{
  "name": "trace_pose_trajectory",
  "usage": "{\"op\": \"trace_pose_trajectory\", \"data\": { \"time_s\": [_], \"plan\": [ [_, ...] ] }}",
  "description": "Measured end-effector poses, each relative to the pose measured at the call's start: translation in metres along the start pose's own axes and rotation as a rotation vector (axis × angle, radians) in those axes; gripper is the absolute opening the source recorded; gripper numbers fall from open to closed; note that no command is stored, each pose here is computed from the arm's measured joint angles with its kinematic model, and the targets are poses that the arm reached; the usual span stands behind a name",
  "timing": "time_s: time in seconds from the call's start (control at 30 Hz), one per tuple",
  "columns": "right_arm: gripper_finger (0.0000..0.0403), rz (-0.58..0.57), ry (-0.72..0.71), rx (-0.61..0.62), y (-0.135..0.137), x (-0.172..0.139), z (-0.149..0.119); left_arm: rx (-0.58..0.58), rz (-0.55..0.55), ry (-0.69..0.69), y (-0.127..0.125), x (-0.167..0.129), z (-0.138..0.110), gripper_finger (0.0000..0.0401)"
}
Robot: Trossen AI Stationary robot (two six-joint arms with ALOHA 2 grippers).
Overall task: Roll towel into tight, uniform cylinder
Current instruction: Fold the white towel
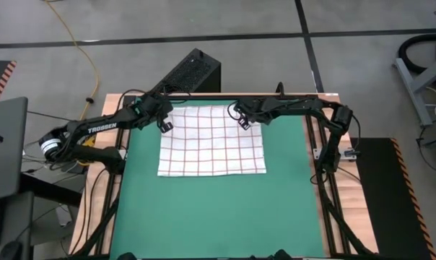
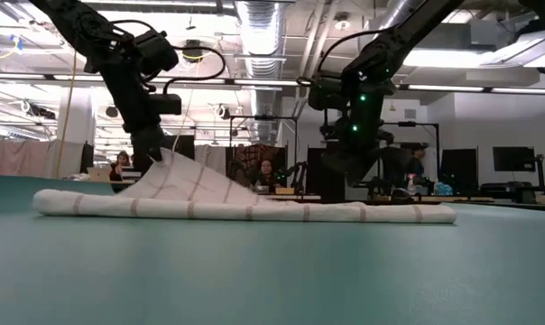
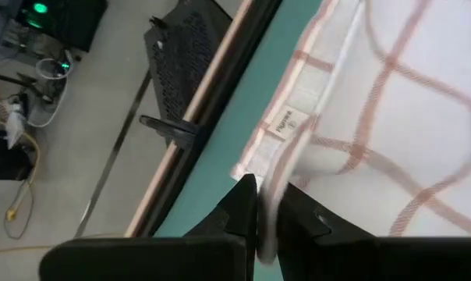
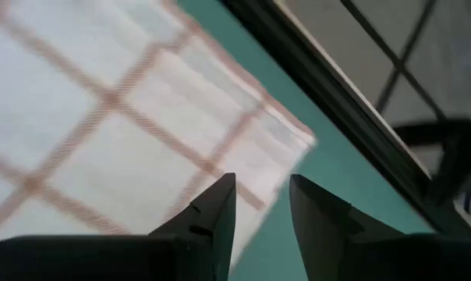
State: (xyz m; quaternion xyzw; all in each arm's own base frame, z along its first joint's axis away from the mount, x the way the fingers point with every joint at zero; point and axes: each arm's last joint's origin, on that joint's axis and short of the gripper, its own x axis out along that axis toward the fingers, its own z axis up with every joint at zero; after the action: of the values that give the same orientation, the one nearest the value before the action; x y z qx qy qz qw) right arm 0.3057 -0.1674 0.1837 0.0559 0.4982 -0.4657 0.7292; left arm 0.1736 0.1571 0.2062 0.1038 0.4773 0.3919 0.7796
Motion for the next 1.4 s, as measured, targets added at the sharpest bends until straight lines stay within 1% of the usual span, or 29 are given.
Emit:
{"op": "trace_pose_trajectory", "data": {
  "time_s": [0.1, 0.23, 0.3, 0.37, 0.47, 0.57, 0.63, 0.73, 0.83, 0.97, 1.07, 1.17, 1.27, 1.4],
  "plan": [
    [0.0143, 0.026, -0.019, -0.038, 0.003, -0.001, 0.002, 0.004, 0.006, 0.021, -0.001, 0.006, -0.001, 0.0025],
    [0.0142, 0.022, -0.013, -0.015, -0.003, 0.002, 0.003, 0.004, 0.035, 0.050, -0.003, 0.020, -0.001, 0.0026],
    [0.0142, 0.042, -0.004, 0.003, -0.005, 0.004, 0.003, 0.012, 0.047, 0.076, -0.006, 0.029, -0.002, 0.0026],
    [0.0141, 0.074, 0.005, 0.004, -0.005, 0.004, 0.003, 0.026, 0.080, 0.103, -0.009, 0.037, -0.002, 0.0026],
    [0.0141, 0.082, 0.004, -0.014, -0.003, 0.004, 0.003, 0.052, 0.151, 0.134, -0.010, 0.048, -0.003, 0.0026],
    [0.0141, 0.083, 0.004, -0.017, -0.003, 0.004, 0.003, 0.073, 0.178, 0.131, -0.012, 0.056, -0.002, 0.0026],
    [0.0141, 0.082, 0.005, -0.017, -0.003, 0.004, 0.003, 0.068, 0.156, 0.111, -0.014, 0.060, 0.000, 0.0026],
    [0.0141, 0.088, 0.005, -0.020, -0.003, 0.004, 0.003, 0.063, 0.072, 0.080, -0.018, 0.064, 0.000, 0.0026],
    [0.0141, 0.131, 0.011, -0.031, -0.002, 0.004, 0.003, 0.057, 0.012, 0.070, -0.022, 0.066, -0.001, 0.0026],
    [0.0141, 0.158, 0.011, -0.046, 0.000, 0.005, 0.001, 0.074, 0.010, 0.069, -0.022, 0.066, -0.001, 0.0028],
    [0.0141, 0.156, 0.030, -0.057, 0.000, 0.008, -0.006, 0.121, 0.018, 0.056, -0.018, 0.064, 0.000, 0.0040],
    [0.0141, 0.154, 0.041, -0.059, 0.001, 0.011, -0.010, 0.146, -0.010, 0.041, -0.016, 0.065, 0.001, 0.0060],
    [0.0141, 0.155, 0.048, -0.060, 0.001, 0.012, -0.013, 0.167, -0.019, 0.028, -0.013, 0.065, 0.003, 0.0087],
    [0.0140, 0.156, 0.049, -0.063, 0.001, 0.013, -0.014, 0.177, 0.001, 0.028, -0.006, 0.066, 0.007, 0.0131]
  ]
}}
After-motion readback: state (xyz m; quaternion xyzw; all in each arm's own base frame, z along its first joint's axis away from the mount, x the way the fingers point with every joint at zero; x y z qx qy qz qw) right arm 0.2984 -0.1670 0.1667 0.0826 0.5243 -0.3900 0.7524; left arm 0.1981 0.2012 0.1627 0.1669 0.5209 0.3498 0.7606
